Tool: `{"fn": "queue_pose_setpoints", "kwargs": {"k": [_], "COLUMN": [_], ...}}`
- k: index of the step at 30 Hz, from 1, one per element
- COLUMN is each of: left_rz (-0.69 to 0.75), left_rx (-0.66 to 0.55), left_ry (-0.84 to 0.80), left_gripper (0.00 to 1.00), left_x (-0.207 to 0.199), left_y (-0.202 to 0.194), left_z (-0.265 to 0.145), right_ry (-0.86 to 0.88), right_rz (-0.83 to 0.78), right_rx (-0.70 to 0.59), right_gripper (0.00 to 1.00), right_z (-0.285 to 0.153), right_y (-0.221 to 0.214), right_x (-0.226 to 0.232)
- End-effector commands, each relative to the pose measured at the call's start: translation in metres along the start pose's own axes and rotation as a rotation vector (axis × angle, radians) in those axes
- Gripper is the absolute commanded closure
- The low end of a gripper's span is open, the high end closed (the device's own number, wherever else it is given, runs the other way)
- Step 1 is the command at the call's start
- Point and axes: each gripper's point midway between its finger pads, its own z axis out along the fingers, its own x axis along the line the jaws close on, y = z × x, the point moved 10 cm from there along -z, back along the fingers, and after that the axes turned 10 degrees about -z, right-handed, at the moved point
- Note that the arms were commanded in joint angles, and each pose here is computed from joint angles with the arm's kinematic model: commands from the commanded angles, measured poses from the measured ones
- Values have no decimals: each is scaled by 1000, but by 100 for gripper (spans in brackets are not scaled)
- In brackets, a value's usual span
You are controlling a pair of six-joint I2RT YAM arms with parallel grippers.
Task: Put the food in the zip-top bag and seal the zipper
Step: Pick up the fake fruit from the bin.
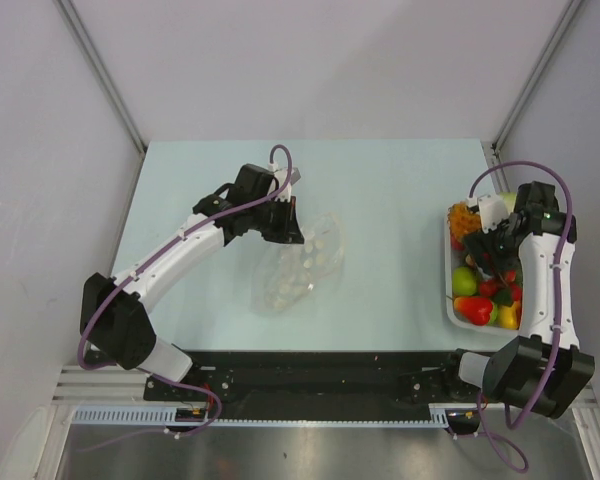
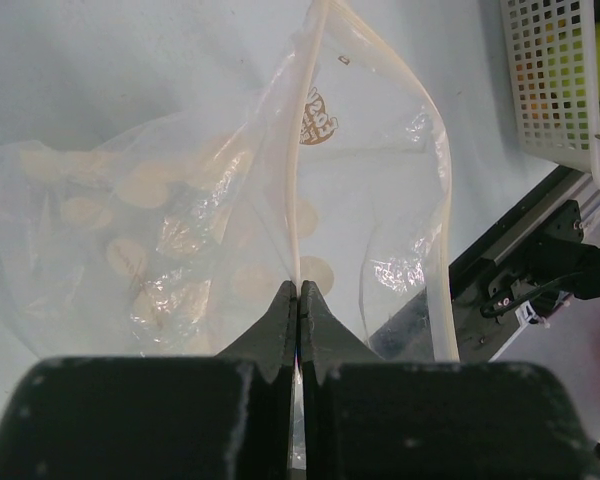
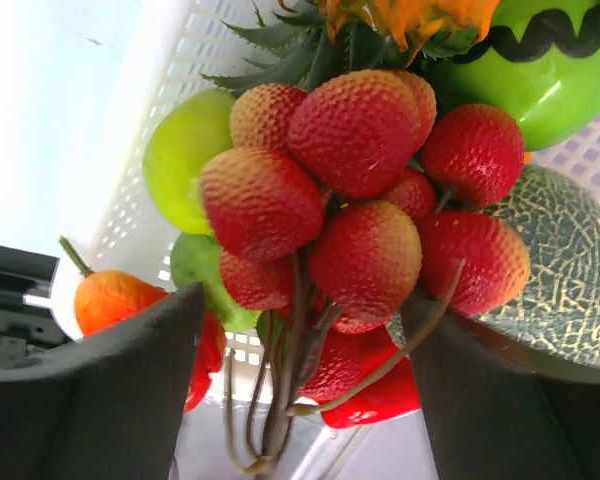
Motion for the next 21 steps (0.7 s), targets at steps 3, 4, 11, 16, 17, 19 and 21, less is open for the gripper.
{"fn": "queue_pose_setpoints", "kwargs": {"k": [3,4,11,16,17,19,21], "left_rz": [56,55,74,80,84,87,89], "left_rx": [-56,-54,-61,-54,-53,-55,-55], "left_ry": [-57,-54,-54,-48,-49,-46,-46], "left_gripper": [100,100,100,100,100,100,100], "left_x": [-15,-14,-15,-14,-15,-14,-14], "left_y": [13,13,14,13,13,13,13], "left_z": [-11,-11,-15,-15,-16,-16,-16], "right_ry": [-47,-45,-41,-37,-27,-29,-45], "right_rz": [-5,-5,1,14,16,20,24], "right_rx": [-19,-25,-26,-66,-69,-100,-137], "right_gripper": [46,50,97,100,100,100,100], "right_z": [-11,-14,-32,-58,-61,-70,-82], "right_y": [1,1,-8,-8,-9,-9,-6], "right_x": [1,2,16,23,25,28,29]}}
